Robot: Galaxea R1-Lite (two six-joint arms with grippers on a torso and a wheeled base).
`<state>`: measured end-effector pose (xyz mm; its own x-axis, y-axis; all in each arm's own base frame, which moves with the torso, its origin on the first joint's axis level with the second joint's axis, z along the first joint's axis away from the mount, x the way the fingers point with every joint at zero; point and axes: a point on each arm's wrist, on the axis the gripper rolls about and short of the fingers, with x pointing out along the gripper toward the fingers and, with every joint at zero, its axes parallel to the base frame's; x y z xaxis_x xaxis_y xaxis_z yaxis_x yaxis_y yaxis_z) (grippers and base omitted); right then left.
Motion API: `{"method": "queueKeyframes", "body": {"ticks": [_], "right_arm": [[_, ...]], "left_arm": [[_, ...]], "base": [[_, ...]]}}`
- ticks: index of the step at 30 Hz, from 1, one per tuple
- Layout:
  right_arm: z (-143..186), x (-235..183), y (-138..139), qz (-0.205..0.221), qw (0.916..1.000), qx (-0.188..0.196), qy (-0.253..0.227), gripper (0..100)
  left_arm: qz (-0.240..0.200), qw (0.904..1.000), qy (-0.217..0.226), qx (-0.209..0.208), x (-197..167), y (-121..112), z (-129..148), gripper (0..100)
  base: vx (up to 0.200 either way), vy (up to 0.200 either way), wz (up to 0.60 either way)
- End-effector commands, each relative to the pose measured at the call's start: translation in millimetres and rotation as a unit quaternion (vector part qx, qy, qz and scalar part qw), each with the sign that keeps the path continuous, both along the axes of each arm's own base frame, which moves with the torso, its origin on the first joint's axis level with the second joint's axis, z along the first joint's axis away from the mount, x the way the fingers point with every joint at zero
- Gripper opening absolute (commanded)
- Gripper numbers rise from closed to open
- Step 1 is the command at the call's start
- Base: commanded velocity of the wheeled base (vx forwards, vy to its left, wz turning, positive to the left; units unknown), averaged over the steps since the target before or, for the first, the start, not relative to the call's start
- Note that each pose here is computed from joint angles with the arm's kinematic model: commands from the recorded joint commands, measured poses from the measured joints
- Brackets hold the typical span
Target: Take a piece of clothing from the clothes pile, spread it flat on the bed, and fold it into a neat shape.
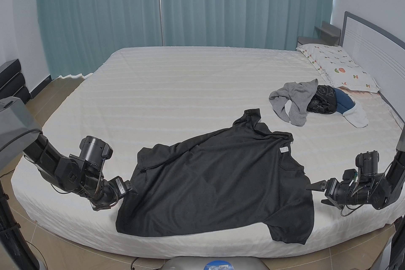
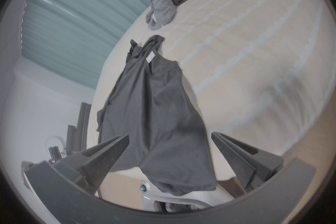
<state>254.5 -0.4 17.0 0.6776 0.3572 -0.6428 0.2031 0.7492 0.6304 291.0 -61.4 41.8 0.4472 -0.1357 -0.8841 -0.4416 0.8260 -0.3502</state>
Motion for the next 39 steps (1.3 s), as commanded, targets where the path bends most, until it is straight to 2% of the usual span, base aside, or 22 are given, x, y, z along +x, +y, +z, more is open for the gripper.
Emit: {"method": "queueKeyframes", "body": {"ticks": [1,5,10,13,18,21,27,36,39], "right_arm": [[-8.8,6.3,9.9,-0.002,0.9999,0.015,0.001,100],[-4.2,5.4,12.8,-0.013,0.999,0.028,-0.031,100],[-1.6,7.9,12.9,-0.019,0.9985,0.023,-0.046,100],[5.7,13.4,12.8,-0.029,0.9975,0.013,-0.063,100],[15.0,14.1,24.3,-0.037,0.9959,-0.008,-0.082,100],[14.3,11.0,30.1,-0.039,0.9961,-0.009,-0.078,100],[6.4,14.8,28.4,-0.078,0.995,0.034,-0.052,100],[2.6,9.5,30.1,-0.074,0.9958,0.037,-0.038,100],[2.5,9.2,30.5,-0.073,0.9959,0.037,-0.038,100]], "left_arm": [[0.018,0.9998,0.0,-0.005,11.2,4.2,-6.0,100],[0.024,0.9997,-0.001,-0.006,13.9,6.6,-6.9,100],[0.036,0.9992,-0.006,-0.015,16.7,6.0,-4.2,100],[0.037,0.9991,-0.007,-0.017,17.0,6.9,-4.1,100],[0.037,0.999,-0.01,-0.022,18.0,7.5,-3.7,100],[0.036,0.999,-0.012,-0.022,16.5,7.2,-2.1,100],[0.035,0.9989,-0.022,-0.024,22.8,6.1,0.3,100],[0.022,0.9975,-0.05,-0.043,47.1,0.1,3.4,100],[0.022,0.9972,-0.056,-0.044,69.9,-2.7,-7.4,100]], "base": [[0.2,0.0,0.0],[0.0,0.0,0.0],[0.0,0.0,0.0],[0.0,0.0,0.0],[0.2,0.0,0.0],[0.067,0.0,0.0],[0.0,0.0,0.0],[0.0,0.0,0.0],[0.0,0.0,0.0]]}}
